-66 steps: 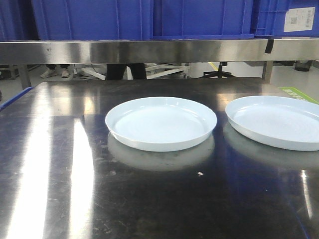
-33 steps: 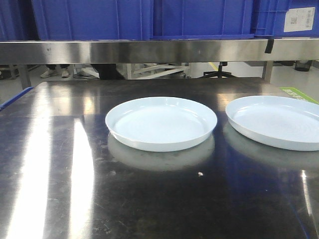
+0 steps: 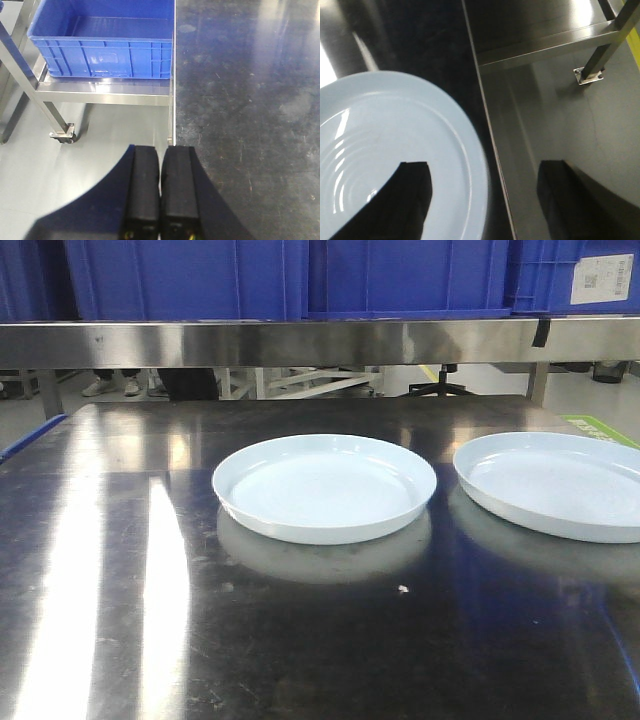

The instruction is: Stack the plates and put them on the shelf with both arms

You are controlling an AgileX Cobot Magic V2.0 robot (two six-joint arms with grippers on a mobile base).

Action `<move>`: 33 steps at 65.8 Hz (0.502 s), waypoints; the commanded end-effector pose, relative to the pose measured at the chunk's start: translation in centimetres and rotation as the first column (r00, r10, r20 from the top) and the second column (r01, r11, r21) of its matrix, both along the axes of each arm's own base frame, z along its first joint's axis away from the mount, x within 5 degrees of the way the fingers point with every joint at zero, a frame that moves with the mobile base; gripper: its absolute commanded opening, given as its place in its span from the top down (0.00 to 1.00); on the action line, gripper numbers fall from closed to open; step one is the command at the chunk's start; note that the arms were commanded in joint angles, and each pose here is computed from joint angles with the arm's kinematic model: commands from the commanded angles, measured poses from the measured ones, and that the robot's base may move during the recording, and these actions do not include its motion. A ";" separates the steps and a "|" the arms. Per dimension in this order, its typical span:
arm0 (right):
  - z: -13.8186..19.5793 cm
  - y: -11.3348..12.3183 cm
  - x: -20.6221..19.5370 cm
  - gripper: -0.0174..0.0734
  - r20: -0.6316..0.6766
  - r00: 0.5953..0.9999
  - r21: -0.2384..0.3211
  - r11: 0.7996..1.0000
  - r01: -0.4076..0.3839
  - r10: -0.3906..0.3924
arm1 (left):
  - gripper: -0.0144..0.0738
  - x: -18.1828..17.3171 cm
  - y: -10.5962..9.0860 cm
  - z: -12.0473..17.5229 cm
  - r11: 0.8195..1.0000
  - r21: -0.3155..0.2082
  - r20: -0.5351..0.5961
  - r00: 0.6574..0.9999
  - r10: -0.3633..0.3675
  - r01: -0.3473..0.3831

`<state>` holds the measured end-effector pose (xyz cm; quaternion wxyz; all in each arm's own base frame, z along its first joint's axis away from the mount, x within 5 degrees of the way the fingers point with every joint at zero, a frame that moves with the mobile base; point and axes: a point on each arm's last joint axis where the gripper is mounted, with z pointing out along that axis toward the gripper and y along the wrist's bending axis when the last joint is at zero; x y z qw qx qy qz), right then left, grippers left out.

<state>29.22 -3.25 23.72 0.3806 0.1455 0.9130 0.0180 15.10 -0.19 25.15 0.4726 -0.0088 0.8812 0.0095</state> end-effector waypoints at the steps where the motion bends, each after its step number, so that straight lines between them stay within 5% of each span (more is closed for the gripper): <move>1: 2.1 -0.8 1.4 0.22 0.107 0.994 -0.021 1.000 0.015 -0.013 | 0.74 0.5 -0.2 1.6 1.000 -0.011 0.104 0.994 -0.013 0.014; 14: 0.9 -0.9 2.5 0.32 0.066 0.998 -0.016 1.000 0.013 -0.012 | 0.74 0.5 -0.2 1.6 1.000 -0.011 0.104 0.994 -0.013 0.014; 33: 0.0 -0.9 2.8 0.32 0.038 0.999 -0.013 1.000 0.013 -0.012 | 0.74 0.5 -0.2 1.6 1.000 -0.011 0.104 0.994 -0.013 0.014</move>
